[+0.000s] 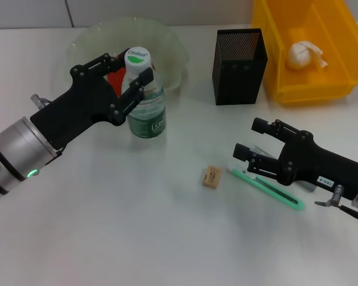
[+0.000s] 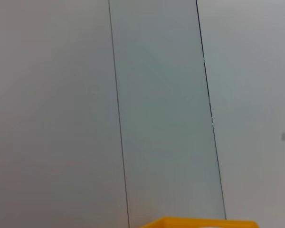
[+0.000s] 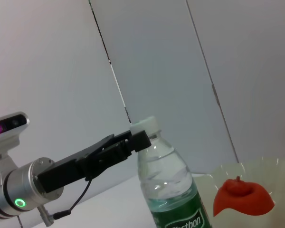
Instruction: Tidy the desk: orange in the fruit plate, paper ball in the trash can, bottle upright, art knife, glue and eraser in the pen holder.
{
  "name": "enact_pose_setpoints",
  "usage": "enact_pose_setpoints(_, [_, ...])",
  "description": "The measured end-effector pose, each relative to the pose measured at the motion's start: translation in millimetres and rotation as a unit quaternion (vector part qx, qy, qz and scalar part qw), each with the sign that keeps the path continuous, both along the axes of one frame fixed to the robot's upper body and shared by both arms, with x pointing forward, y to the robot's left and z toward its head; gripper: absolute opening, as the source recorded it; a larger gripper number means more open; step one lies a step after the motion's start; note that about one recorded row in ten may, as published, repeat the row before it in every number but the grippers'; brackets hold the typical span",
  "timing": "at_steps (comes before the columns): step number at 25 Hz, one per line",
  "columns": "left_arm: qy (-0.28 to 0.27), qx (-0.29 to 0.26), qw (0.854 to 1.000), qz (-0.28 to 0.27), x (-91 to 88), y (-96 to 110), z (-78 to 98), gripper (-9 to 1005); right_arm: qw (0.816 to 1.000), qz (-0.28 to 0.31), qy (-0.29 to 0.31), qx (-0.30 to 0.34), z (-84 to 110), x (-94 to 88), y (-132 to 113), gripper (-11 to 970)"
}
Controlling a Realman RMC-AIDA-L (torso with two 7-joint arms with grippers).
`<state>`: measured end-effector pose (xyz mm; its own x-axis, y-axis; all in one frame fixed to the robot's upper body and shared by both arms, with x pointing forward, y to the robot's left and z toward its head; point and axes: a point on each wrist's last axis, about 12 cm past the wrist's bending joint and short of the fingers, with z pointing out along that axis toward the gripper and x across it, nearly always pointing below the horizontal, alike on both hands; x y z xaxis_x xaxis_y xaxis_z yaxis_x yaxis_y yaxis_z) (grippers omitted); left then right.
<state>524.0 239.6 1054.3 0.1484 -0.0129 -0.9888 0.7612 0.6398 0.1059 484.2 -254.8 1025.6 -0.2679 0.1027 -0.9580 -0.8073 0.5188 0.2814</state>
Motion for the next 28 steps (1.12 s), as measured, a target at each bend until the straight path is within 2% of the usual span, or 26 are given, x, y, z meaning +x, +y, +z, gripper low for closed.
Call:
enact_pose_setpoints(17, [0.014, -0.001, 0.999, 0.031, -5.2, 7, -8.9, 438, 1.0, -0.001, 0.002, -0.002, -0.6, 2.0, 2, 843])
enact_pose_setpoints(28, [0.009, -0.02, 0.999, 0.04, -10.1, 11, -7.7, 571, 1.0, -0.002, 0.005, 0.002, -1.7, -0.1, 3, 843])
